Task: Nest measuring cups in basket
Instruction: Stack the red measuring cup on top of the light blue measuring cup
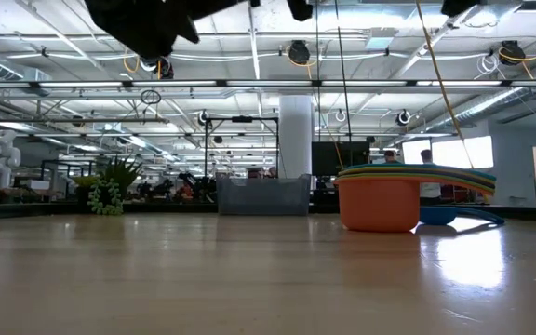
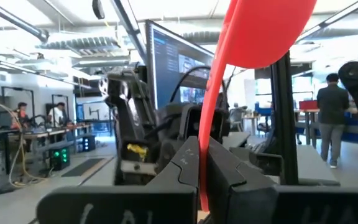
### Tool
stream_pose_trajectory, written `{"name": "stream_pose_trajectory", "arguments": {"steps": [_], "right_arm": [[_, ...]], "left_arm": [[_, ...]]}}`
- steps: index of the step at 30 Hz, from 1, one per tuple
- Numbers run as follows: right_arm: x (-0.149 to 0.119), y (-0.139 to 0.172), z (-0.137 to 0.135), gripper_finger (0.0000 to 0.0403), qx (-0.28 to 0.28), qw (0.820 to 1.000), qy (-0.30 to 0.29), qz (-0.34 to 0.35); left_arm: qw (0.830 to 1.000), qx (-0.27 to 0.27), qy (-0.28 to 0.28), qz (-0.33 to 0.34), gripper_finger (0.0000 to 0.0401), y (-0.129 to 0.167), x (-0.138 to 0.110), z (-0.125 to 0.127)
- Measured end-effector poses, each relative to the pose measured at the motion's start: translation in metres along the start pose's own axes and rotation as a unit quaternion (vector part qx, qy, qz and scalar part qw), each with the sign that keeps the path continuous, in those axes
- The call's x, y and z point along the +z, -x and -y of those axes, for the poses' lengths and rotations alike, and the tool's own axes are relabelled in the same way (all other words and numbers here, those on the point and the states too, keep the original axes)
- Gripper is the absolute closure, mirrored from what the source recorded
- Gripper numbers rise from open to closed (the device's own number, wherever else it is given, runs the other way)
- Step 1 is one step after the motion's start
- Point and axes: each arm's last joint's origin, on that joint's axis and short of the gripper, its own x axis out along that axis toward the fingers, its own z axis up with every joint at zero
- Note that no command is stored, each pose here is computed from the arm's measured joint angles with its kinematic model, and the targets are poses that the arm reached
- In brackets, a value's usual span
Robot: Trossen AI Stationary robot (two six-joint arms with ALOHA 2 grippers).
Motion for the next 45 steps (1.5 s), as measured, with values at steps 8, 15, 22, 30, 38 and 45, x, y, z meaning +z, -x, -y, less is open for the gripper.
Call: {"name": "stream_pose_trajectory", "arguments": {"steps": [8,15,22,30,38,45], "right_arm": [[0.005,-0.002,-0.012,0.0253,-0.054,0.996,0.07,-0.023],[0.008,-0.001,-0.012,0.0258,-0.058,0.996,0.062,-0.017],[0.008,-0.002,-0.01,0.0259,-0.064,0.997,0.036,-0.014],[0.006,-0.004,-0.006,0.0259,-0.07,0.997,0.019,-0.017],[0.006,-0.004,-0.006,0.0259,-0.07,0.997,0.019,-0.016],[0.005,-0.005,-0.004,0.0272,-0.075,0.997,0.01,-0.019]], "left_arm": [[0.998,-0.017,0.011,0.051,0.0397,-0.01,-0.016,0.007],[0.997,-0.041,0.001,0.061,0.0397,-0.01,-0.014,0.011],[0.998,-0.038,-0.006,0.056,0.0397,-0.01,-0.015,0.011],[0.998,-0.024,-0.007,0.049,0.0397,-0.01,-0.016,0.01],[0.999,0.004,-0.007,0.033,0.0397,-0.011,-0.018,0.008],[1.0,-0.002,-0.011,0.003,0.0397,-0.027,-0.015,0.011]]}}
